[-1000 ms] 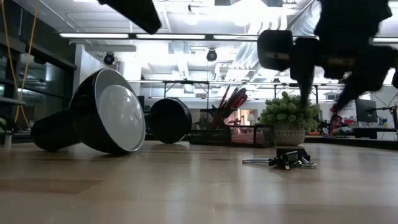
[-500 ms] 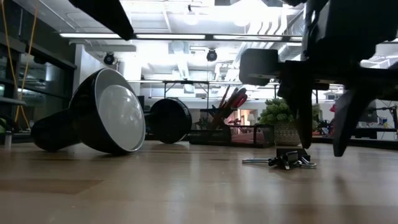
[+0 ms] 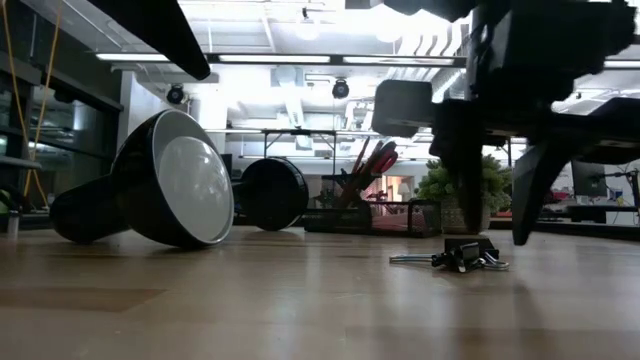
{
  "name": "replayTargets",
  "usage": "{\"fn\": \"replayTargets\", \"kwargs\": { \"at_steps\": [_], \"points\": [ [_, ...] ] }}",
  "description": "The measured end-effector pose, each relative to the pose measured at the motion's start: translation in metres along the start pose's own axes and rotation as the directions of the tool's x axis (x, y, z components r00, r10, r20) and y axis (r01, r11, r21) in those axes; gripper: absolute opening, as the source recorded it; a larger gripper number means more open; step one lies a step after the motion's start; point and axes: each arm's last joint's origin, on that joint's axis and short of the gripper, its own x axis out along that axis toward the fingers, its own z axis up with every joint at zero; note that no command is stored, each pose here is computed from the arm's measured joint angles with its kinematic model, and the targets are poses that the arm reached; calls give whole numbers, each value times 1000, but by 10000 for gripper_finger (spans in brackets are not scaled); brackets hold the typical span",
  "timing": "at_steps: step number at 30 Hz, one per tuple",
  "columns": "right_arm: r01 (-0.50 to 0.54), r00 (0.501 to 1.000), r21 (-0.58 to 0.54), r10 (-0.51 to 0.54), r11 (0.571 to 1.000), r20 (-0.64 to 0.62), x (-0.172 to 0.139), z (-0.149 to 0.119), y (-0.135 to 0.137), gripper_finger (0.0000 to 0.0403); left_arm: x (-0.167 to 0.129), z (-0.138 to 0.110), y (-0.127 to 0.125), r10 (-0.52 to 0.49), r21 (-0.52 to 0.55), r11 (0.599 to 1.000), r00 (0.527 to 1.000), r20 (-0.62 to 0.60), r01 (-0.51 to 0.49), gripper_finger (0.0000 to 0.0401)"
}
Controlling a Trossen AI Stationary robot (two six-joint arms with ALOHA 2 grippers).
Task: Pick and place office supplies into organizer
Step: Put the top black binder clip into the desk organizer
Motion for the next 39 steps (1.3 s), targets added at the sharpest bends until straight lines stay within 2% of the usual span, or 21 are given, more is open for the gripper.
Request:
{"fn": "replayTargets", "kwargs": {
  "at_steps": [16, 21, 24, 30, 34, 39],
  "points": [
    [113, 993, -41, -113, 993, 16, 1, 2, -11, 122, 0, 0, 0, 0, 0, 1000, 1000, 0, 0, 138],
    [79, 997, -44, -80, 996, -19, 17, 0, -10, 122, 0, 0, 0, 0, -1, 1000, 1000, 1, 0, 138],
    [97, 993, -52, -100, 994, -63, 21, -1, -11, 122, 0, 0, 0, -1, 0, 1000, 1000, 1, 1, 138],
    [91, 994, -59, -94, 994, -51, 22, -1, -11, 120, 0, 0, 0, -1, -1, 1000, 1000, 1, 1, 138],
    [74, 996, -56, -76, 996, -36, 22, -1, -10, 96, 0, 0, 0, -1, -1, 1000, 1000, 1, 1, 138],
    [49, 998, -45, -51, 998, -28, 23, -1, -9, 38, 0, 0, 0, -2, -2, 1000, 1000, 2, 2, 138]
  ]
}}
